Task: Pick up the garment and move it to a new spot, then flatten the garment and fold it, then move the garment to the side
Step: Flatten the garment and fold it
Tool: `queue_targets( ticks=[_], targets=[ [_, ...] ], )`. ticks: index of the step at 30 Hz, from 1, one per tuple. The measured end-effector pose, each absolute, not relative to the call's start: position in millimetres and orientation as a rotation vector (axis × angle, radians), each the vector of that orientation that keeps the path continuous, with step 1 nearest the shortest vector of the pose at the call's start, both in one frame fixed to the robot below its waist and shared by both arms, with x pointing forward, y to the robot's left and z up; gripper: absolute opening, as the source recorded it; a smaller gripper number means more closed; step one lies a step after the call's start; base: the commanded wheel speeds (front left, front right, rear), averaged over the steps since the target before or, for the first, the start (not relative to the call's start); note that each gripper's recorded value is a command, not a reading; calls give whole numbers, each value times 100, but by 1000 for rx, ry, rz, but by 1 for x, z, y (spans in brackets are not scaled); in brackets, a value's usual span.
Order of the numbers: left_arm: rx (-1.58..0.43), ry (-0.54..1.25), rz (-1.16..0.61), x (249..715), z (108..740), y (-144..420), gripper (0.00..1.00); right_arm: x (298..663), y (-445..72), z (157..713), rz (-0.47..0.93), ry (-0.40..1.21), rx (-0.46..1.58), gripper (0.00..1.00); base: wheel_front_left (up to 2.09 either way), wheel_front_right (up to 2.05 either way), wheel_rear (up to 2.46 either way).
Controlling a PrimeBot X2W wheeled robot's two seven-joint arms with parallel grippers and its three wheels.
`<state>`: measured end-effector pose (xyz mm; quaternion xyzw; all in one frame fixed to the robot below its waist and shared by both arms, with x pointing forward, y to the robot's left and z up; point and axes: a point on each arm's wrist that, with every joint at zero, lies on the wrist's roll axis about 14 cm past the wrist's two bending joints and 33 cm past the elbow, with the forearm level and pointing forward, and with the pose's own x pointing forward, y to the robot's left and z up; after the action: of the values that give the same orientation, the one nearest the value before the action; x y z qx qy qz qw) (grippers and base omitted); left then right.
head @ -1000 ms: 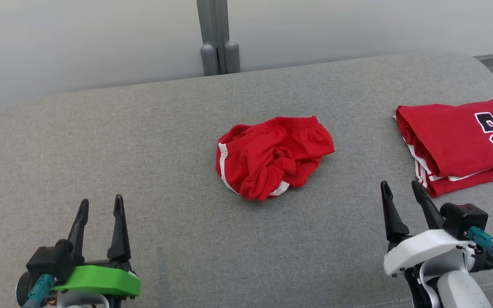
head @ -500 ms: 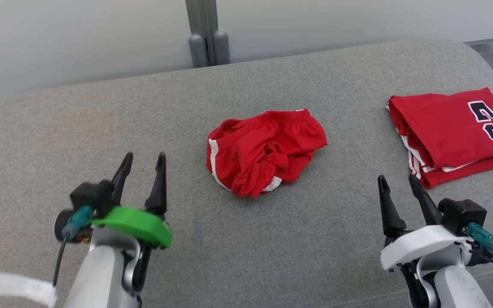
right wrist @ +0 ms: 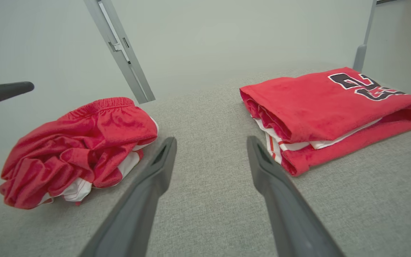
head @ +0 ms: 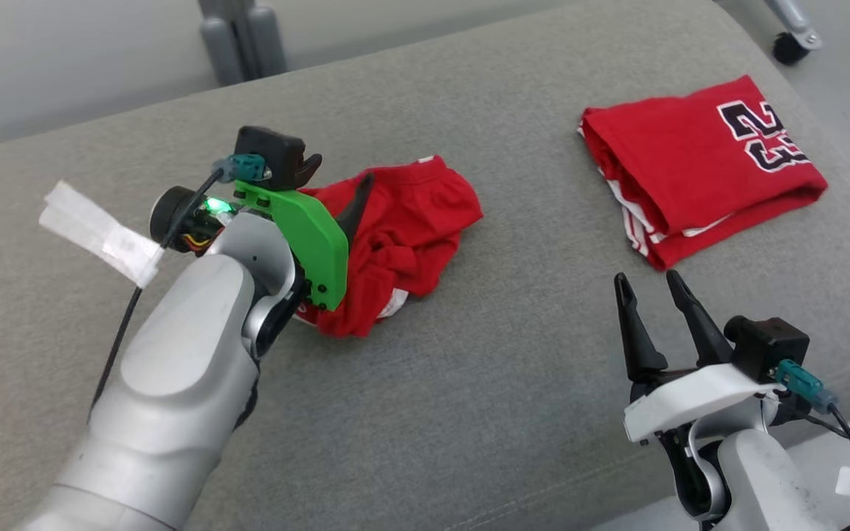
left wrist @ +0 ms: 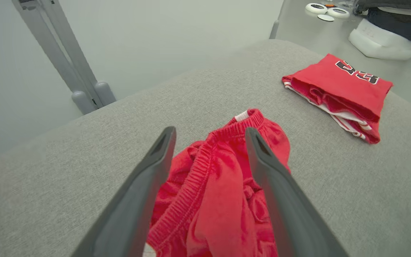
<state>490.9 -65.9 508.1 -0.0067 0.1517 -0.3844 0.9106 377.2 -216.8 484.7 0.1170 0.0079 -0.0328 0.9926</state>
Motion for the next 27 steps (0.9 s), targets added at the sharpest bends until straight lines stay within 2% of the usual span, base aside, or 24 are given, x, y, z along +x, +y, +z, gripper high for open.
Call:
queue_targets(
  ticks=[6, 14, 25, 26, 27],
  targets=[
    [203, 409, -933, 493, 475, -99, 100, 362, -246, 474, -164, 34, 233, 100, 0, 0, 0],
    [207, 525, -1024, 499, 452, -136, 100, 339, -274, 455, -273, 84, 222, 100, 0, 0, 0],
    [297, 770, -1063, 473, 418, -148, 100, 340, -278, 456, -282, 82, 210, 100, 0, 0, 0],
    [295, 785, -1076, 467, 418, -151, 83, 341, -278, 456, -281, 81, 211, 100, 0, 0, 0],
    [284, 791, -1096, 459, 418, -155, 21, 341, -277, 457, -278, 80, 211, 100, 0, 0, 0]
  ],
)
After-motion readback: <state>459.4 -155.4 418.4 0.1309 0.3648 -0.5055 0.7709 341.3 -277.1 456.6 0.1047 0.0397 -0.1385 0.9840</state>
